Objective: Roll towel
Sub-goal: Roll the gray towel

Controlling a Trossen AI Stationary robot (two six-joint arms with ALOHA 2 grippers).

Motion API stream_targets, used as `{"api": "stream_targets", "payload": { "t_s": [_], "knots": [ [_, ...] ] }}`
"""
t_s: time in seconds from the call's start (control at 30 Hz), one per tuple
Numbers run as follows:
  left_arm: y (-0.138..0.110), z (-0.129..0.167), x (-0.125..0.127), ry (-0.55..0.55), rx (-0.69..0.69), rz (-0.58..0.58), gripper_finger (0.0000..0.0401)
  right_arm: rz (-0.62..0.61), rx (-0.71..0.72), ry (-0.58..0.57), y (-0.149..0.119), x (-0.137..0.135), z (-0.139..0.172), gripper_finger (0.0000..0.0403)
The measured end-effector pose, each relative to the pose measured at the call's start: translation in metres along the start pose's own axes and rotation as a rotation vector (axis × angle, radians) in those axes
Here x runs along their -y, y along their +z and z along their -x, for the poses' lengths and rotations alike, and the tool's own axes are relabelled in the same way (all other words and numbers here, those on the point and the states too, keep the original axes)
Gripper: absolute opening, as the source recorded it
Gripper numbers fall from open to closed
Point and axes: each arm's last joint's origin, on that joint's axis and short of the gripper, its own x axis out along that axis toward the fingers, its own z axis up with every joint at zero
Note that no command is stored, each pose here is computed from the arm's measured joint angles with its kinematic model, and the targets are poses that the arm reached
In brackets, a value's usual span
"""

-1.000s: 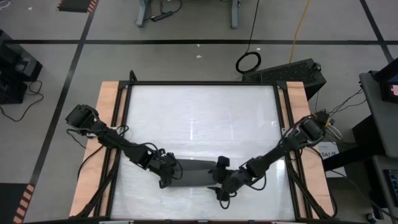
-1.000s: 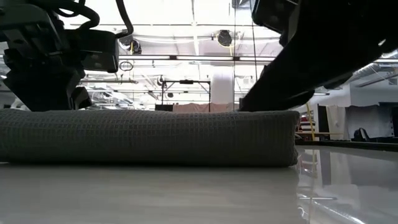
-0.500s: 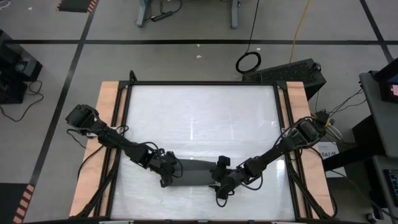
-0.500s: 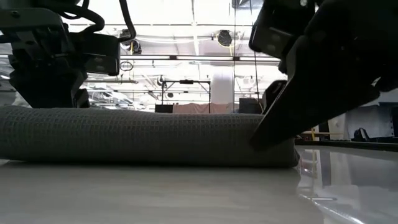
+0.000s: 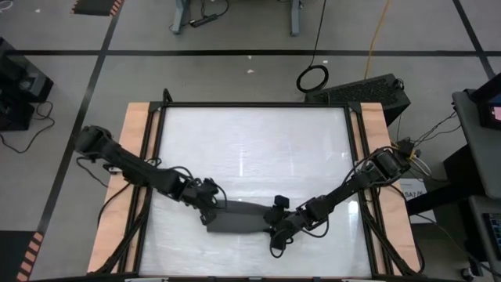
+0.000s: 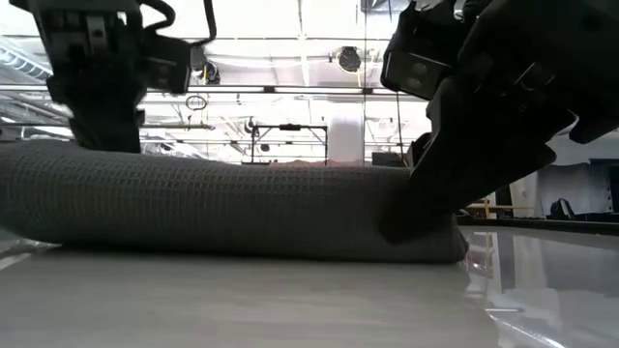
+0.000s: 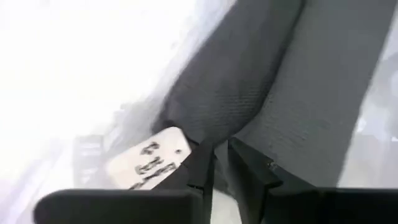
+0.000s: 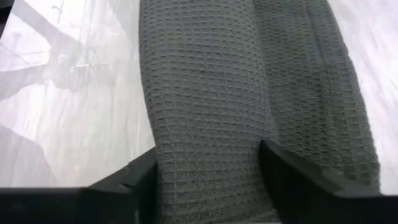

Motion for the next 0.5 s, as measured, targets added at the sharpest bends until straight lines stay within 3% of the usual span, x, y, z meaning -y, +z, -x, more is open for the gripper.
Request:
{"api": "stream_targets", "payload": {
  "t_s": [0.13, 0.33, 0.43, 0.5],
  "knots": [
    [0.001, 0.025, -0.002, -0.043, 0.031, 0.007, 0.0091, -0.007, -0.003, 0.001, 0.0, 0.0, 0.0, 0.0188],
    [-0.011, 0.063, 0.031, -0.313, 0.209, -0.153, 0.0176, -0.008, -0.003, 0.002, 0.0, 0.0, 0.0, 0.0152],
    [-0.03, 0.061, 0.046, -0.306, 0.271, -0.288, 0.0227, -0.007, -0.003, 0.002, 0.0, 0.0, 0.0, 0.0146],
    [-0.042, 0.053, 0.05, -0.244, 0.278, -0.356, 0.0266, -0.007, -0.003, 0.002, 0.0, 0.0, 0.0, 0.0147]
  ]
}}
